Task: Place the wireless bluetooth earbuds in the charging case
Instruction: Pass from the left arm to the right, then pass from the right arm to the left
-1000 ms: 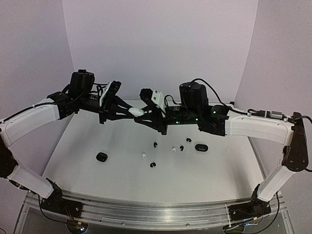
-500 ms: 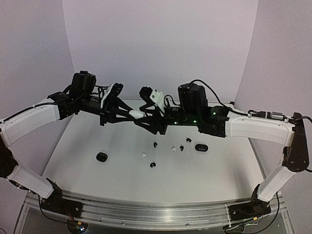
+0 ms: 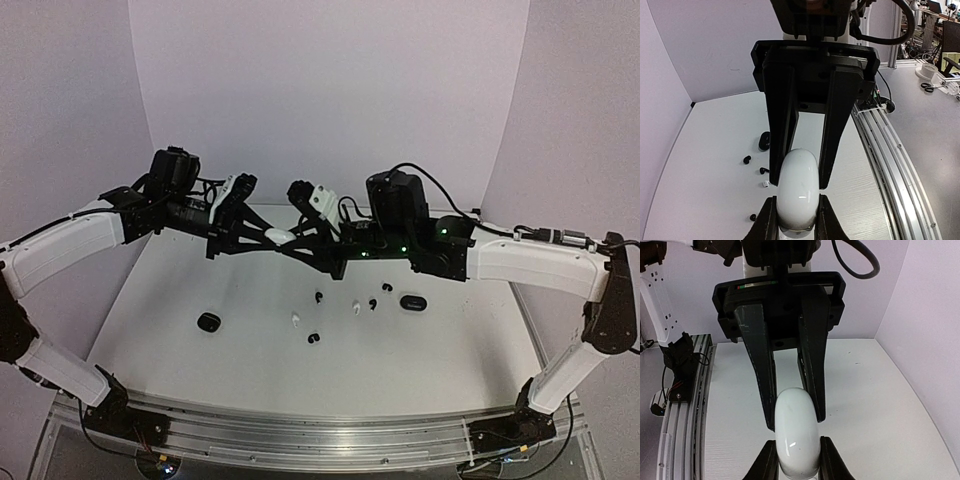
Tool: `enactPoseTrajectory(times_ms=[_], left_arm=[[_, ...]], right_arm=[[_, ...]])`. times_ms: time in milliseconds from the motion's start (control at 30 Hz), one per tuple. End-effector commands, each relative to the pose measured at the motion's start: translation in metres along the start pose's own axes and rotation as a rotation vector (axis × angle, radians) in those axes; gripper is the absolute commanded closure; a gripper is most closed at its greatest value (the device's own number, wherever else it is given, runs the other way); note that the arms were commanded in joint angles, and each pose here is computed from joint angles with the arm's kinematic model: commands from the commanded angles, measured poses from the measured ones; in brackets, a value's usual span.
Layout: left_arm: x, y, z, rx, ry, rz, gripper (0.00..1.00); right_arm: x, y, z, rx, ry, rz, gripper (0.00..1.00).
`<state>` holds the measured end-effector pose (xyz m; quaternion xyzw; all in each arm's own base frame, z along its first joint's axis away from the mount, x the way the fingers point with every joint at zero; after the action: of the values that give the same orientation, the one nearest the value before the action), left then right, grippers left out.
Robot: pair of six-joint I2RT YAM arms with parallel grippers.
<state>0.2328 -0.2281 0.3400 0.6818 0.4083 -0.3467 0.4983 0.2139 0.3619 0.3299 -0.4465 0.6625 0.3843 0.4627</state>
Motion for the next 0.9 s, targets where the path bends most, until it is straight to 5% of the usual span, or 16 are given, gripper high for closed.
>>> enactPoseTrajectory(times_ms=[0,133,300,333,433,500,867], left_arm=[[-0.014,0.005,-0.003,-0.002,-0.010,0.052,1.00],[-0.017,0.007,-0.004,-0.001,-0.023,0.055,1.00],[-0.017,0.001,-0.004,0.039,-0.040,0.037,0.98],[-0.015,-0.002,-0.004,0.053,-0.045,0.023,0.94],[-0.012,-0.011,-0.006,0.070,-0.062,-0.018,0.47],[-0.010,-0.016,-0.008,0.072,-0.086,-0.033,0.39],[-0.015,-0.014,-0.007,0.030,-0.169,-0.025,0.53]], right_arm=[[-0.025,0.004,-0.011,-0.033,-0.063,-0.025,0.82],[-0.022,0.004,-0.004,-0.060,-0.044,-0.025,1.00],[-0.023,0.005,-0.005,-0.065,-0.047,-0.024,1.00],[-0.025,0.005,-0.007,-0.064,-0.053,-0.028,1.00],[-0.037,0.010,-0.019,-0.072,-0.089,-0.044,1.00],[-0.046,0.013,-0.027,-0.091,-0.117,-0.051,1.00],[-0.052,0.023,-0.021,-0.136,-0.129,-0.058,1.00]])
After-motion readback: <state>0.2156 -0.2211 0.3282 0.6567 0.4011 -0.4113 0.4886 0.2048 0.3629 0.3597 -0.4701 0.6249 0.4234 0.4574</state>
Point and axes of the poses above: each gripper's point midway between its finger pads, its own z axis out along the fingers, its own y axis along the line the jaws close on, x = y × z, the point moved 10 cm from there along -z, back along the fingers, and after that the axes turned 14 degrees about z, right-handed, at the moved point
